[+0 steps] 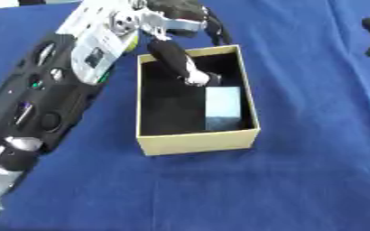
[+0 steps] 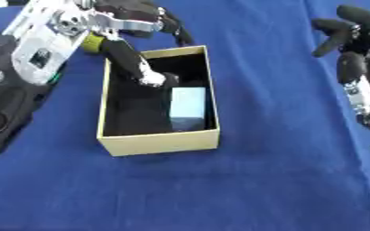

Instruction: Pick up objects on the table and place them in the box.

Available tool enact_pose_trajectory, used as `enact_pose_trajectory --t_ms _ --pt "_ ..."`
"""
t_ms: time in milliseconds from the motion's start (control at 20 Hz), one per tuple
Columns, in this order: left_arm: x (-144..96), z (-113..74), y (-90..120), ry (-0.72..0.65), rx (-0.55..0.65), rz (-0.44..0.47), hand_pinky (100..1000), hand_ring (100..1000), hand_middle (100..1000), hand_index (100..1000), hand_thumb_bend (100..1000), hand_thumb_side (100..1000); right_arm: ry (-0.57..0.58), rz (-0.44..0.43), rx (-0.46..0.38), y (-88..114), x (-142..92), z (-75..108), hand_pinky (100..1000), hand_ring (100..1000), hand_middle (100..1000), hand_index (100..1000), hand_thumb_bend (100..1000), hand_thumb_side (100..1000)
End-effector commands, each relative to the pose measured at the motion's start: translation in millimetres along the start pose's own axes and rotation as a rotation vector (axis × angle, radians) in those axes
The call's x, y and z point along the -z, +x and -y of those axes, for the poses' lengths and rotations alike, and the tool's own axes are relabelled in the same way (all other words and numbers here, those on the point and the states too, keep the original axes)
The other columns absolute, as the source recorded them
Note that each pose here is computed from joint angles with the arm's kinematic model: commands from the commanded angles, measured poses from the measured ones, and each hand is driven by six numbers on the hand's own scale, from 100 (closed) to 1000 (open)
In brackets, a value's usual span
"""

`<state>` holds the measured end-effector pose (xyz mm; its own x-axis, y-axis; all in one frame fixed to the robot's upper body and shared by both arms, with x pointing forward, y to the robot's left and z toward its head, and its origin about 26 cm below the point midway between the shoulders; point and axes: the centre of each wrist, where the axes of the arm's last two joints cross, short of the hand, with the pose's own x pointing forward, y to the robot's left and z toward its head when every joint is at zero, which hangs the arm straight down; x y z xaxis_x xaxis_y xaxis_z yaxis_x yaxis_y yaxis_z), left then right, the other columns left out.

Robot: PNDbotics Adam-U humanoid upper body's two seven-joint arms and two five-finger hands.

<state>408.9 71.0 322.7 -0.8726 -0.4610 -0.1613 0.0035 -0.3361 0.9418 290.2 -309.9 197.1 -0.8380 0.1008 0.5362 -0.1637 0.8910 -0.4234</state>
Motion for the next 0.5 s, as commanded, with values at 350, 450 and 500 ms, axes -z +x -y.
enact_pose_trajectory --t_ms 350,450,500 --pt "-35 -25.8 -12 0.046 0.032 -0.041 962 913 812 934 267 218 -0.006 0.001 0.002 5 1 2.9 1000 894 547 904 100 470" --pt "-50 -32.1 -22 0.075 0.012 -0.096 964 919 799 924 307 170 -0.005 0.002 -0.002 5 1 3.8 1000 893 548 904 100 470" --pt "-59 -33.9 -29 0.089 -0.002 -0.138 966 922 799 922 322 157 -0.006 0.004 -0.006 5 1 4.8 1000 893 548 903 100 470"
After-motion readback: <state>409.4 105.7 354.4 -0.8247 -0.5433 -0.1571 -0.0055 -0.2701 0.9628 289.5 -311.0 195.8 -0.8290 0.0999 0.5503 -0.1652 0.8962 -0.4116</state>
